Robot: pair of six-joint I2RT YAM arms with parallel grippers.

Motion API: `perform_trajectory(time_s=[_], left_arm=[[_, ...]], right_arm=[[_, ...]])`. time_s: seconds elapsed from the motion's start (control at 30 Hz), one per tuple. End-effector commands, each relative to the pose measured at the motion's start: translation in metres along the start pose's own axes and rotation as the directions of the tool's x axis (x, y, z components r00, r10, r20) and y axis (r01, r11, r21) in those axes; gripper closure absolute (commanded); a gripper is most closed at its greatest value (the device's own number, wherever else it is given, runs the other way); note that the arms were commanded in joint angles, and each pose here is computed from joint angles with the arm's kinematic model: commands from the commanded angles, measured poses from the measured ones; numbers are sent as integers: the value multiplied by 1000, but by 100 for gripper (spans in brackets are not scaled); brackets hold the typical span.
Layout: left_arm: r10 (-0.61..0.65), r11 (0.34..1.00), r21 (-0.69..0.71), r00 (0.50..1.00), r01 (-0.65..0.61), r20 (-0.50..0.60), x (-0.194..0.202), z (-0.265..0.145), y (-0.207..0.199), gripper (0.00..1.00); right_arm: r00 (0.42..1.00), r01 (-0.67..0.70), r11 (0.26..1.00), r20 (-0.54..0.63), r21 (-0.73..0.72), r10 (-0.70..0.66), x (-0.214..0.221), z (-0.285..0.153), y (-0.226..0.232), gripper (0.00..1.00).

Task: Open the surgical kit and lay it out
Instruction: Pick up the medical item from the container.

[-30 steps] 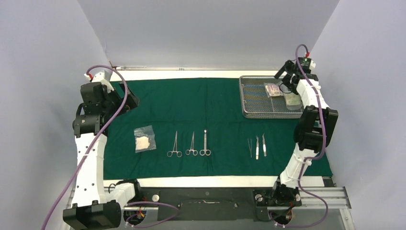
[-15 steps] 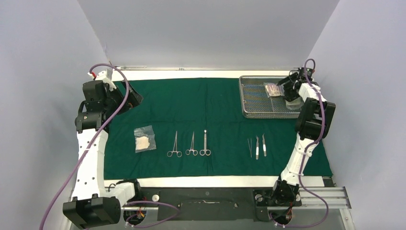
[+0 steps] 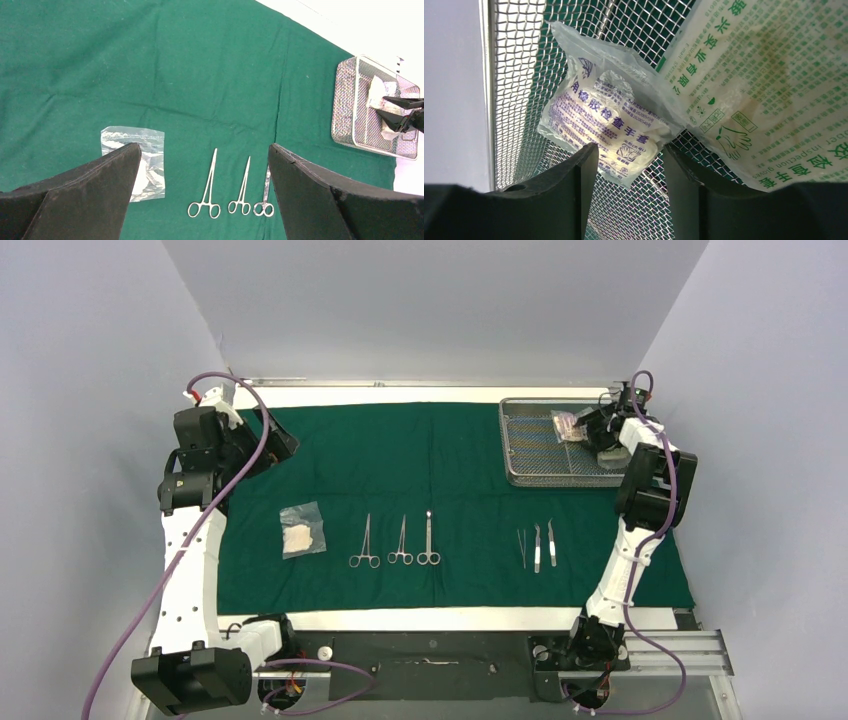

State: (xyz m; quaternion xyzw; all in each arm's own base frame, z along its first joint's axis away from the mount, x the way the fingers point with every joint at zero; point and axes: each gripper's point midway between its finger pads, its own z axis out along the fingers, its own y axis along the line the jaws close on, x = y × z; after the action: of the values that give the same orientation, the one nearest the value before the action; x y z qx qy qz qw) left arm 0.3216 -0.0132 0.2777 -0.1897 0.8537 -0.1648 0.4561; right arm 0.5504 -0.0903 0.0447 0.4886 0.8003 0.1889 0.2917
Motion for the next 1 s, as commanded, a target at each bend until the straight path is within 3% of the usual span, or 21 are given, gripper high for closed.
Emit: perform_trajectory(time_s=[0.0, 0.1, 0.27, 0.63, 0.97], left_arm=[[-7, 1000, 19, 999, 6, 32, -9, 1, -5, 3], [-9, 1000, 14, 1000, 8, 27, -7, 1, -4, 3], [-11, 1000, 11, 1000, 11, 22, -6, 1, -3, 3], [-14, 1000, 16, 1000, 14, 15, -1, 0, -2, 3], [-20, 998, 55, 1000, 20, 9, 1, 0, -9, 3]], right_arm=[[1000, 9, 999, 13, 46, -10, -1, 2, -10, 50], [999, 25, 997, 33, 68, -27, -4, 1, -14, 48], [999, 35, 999, 18, 20, -36, 0, 16, -14, 55], [996, 73, 995, 61, -64, -69, -3, 8, -3, 94], [972, 196, 955, 170, -224, -160, -21, -61, 51, 95]])
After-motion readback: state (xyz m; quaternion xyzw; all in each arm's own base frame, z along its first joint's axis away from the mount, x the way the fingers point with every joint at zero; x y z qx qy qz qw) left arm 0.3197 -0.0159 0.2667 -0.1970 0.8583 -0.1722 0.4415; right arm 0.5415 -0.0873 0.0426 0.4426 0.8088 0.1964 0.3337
